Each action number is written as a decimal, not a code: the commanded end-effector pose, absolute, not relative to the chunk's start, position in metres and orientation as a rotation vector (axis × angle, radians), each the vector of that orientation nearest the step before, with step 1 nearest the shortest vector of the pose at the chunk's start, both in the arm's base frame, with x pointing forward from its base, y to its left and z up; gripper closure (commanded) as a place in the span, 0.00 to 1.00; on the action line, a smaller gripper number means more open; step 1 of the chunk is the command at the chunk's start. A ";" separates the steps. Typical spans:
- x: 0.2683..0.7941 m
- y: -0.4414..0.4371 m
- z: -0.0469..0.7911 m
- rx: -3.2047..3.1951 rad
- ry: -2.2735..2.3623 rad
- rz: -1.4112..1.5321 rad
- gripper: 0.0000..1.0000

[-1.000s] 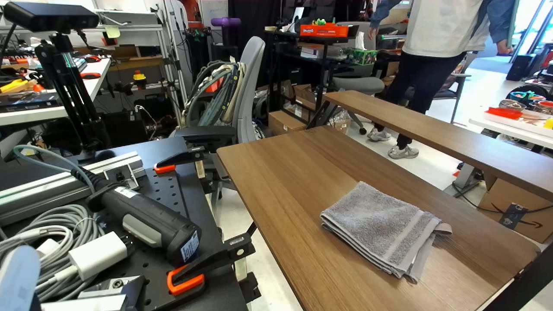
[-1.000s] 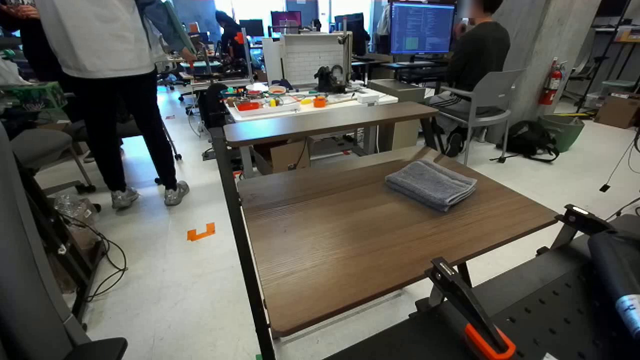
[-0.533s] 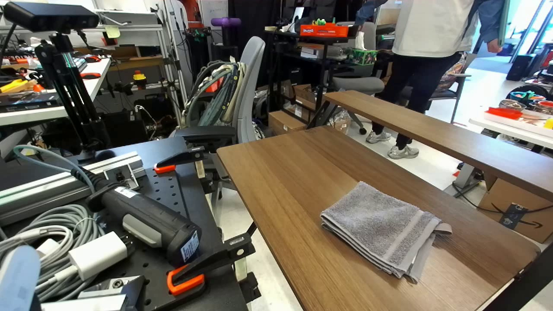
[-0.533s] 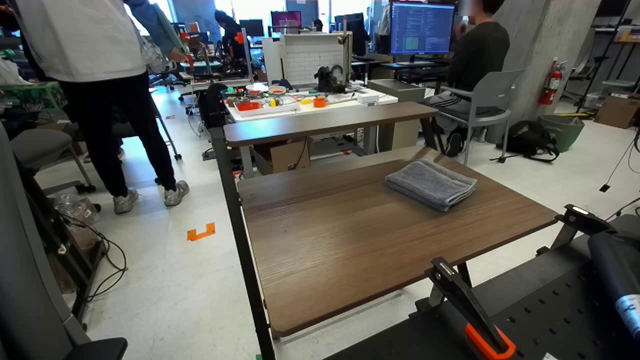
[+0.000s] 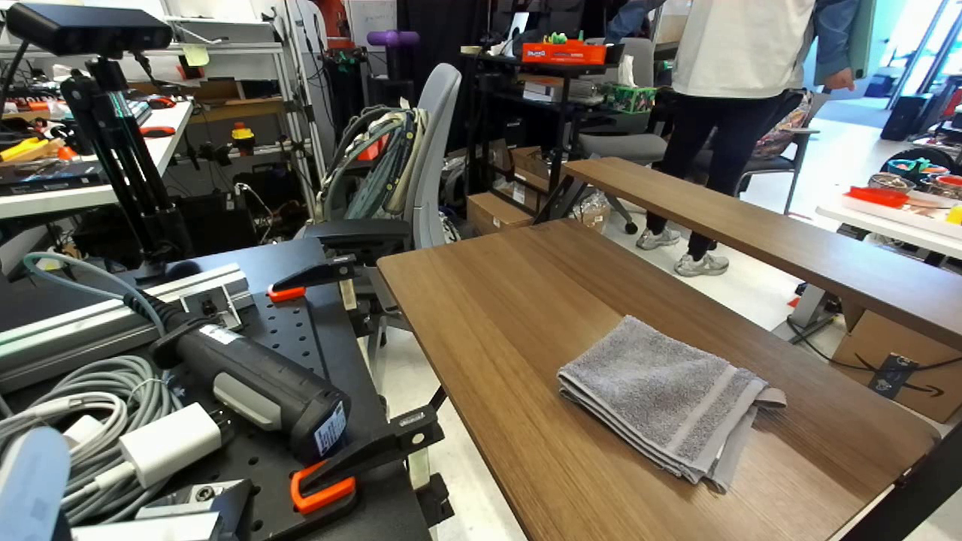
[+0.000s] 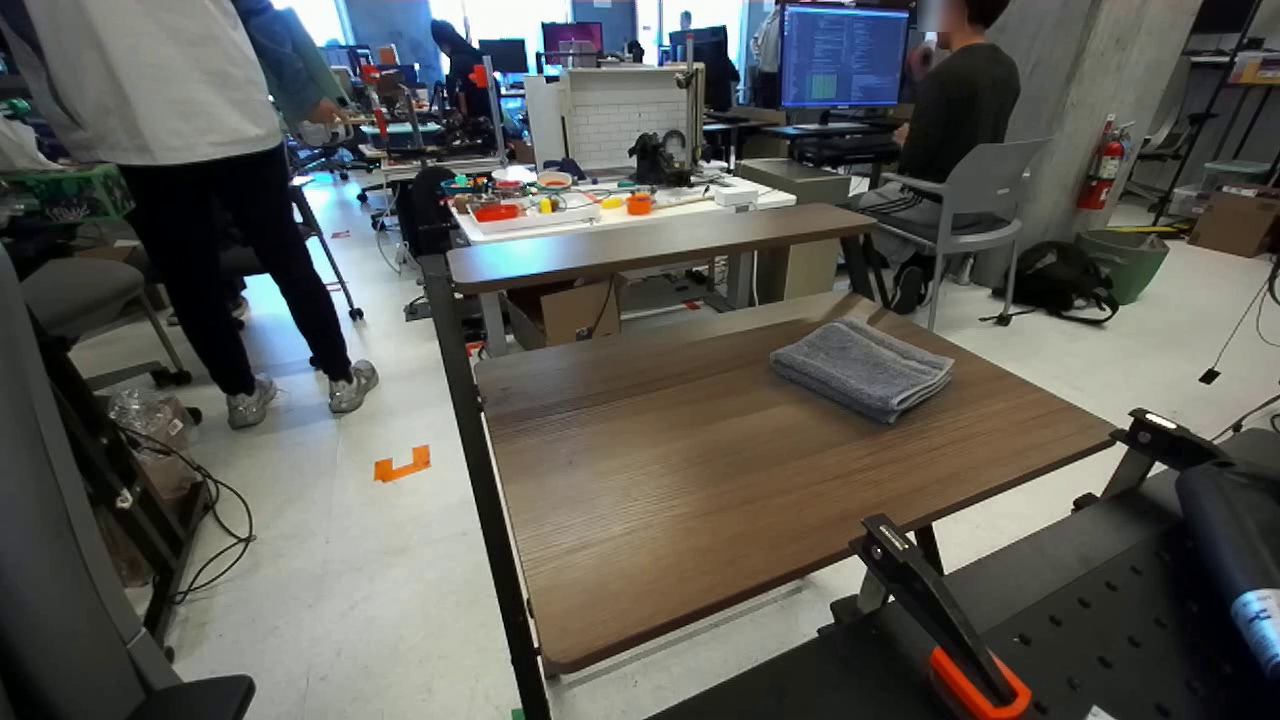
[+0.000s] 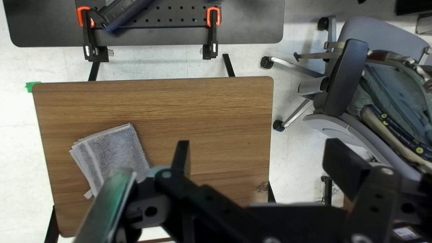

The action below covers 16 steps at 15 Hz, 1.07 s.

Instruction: Slide the grey towel to the left

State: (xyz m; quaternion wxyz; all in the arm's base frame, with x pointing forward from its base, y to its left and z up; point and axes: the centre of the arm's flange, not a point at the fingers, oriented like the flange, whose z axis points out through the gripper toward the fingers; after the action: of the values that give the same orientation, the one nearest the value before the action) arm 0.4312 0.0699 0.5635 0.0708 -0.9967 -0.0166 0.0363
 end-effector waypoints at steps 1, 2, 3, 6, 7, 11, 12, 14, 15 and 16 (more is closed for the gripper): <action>0.464 0.068 0.543 -2.983 0.001 -0.004 0.00; 0.474 0.067 0.536 -2.982 0.014 -0.030 0.00; 0.488 0.065 0.523 -2.982 0.023 -0.062 0.00; 0.525 0.056 0.478 -2.987 0.049 -0.091 0.00; 0.538 0.050 0.459 -2.987 0.065 -0.082 0.00; 0.577 0.026 0.388 -2.996 0.156 -0.027 0.00; 0.588 0.018 0.371 -2.994 0.186 -0.020 0.00; 0.607 0.005 0.342 -2.993 0.243 -0.003 0.00; 0.615 -0.001 0.330 -2.996 0.273 -0.009 0.00; 0.624 -0.008 0.315 -2.997 0.286 -0.016 0.00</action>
State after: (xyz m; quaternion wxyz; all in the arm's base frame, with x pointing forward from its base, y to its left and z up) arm 0.5838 0.0063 0.3421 0.0628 -0.9950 0.0775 0.0044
